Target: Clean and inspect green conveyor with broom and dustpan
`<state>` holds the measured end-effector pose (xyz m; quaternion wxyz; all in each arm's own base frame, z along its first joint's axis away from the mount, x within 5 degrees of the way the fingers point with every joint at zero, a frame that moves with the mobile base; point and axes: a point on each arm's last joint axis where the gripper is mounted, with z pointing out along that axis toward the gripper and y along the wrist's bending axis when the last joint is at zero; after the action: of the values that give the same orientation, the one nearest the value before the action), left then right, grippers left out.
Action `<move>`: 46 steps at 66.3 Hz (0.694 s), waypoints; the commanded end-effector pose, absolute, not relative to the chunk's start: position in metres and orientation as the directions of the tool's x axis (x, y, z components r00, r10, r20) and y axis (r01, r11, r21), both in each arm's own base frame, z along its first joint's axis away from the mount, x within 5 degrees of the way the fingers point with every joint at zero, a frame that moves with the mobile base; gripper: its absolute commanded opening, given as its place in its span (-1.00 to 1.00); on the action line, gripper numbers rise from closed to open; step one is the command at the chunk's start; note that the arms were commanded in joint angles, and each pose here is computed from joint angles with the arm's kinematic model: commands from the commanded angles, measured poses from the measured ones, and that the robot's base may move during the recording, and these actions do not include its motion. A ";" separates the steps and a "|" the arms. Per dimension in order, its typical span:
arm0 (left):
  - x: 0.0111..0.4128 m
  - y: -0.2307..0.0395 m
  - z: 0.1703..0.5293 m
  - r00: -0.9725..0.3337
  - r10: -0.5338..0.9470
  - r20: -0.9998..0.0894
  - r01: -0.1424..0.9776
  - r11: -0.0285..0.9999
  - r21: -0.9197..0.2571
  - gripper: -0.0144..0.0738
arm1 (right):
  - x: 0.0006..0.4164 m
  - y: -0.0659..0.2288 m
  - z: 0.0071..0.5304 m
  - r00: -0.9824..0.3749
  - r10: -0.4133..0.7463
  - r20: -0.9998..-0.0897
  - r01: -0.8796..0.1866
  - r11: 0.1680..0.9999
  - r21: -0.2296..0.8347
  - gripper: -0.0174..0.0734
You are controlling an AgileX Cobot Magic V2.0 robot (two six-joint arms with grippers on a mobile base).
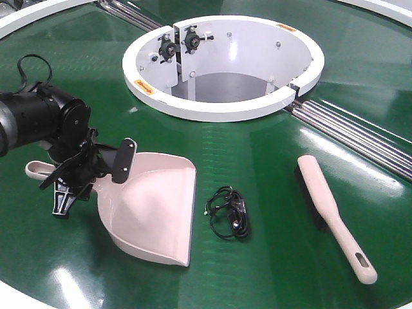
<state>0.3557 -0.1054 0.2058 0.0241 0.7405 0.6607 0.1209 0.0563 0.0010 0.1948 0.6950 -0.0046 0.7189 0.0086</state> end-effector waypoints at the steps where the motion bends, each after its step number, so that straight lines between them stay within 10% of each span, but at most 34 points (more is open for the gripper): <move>1: 0.354 -0.109 0.228 0.112 0.984 0.135 0.957 -0.144 0.251 -0.69 | 0.056 0.001 0.202 0.103 0.007 -0.995 -0.018 1.000 0.005 -0.64; 22: 0.354 -0.109 0.228 0.112 0.984 0.135 0.957 -0.144 0.251 -0.69 | 0.055 0.001 0.271 0.155 0.021 -0.988 -0.019 1.000 0.018 -0.64; 46: 0.354 -0.109 0.228 0.112 0.984 0.135 0.957 -0.144 0.251 -0.69 | 0.098 0.004 0.305 -0.341 0.075 -0.937 -0.016 0.996 0.086 -0.64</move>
<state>0.3555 -0.1059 0.2058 0.0243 0.7407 0.6605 0.1205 0.0873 0.0039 0.2951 0.5850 0.0173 0.8099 0.0388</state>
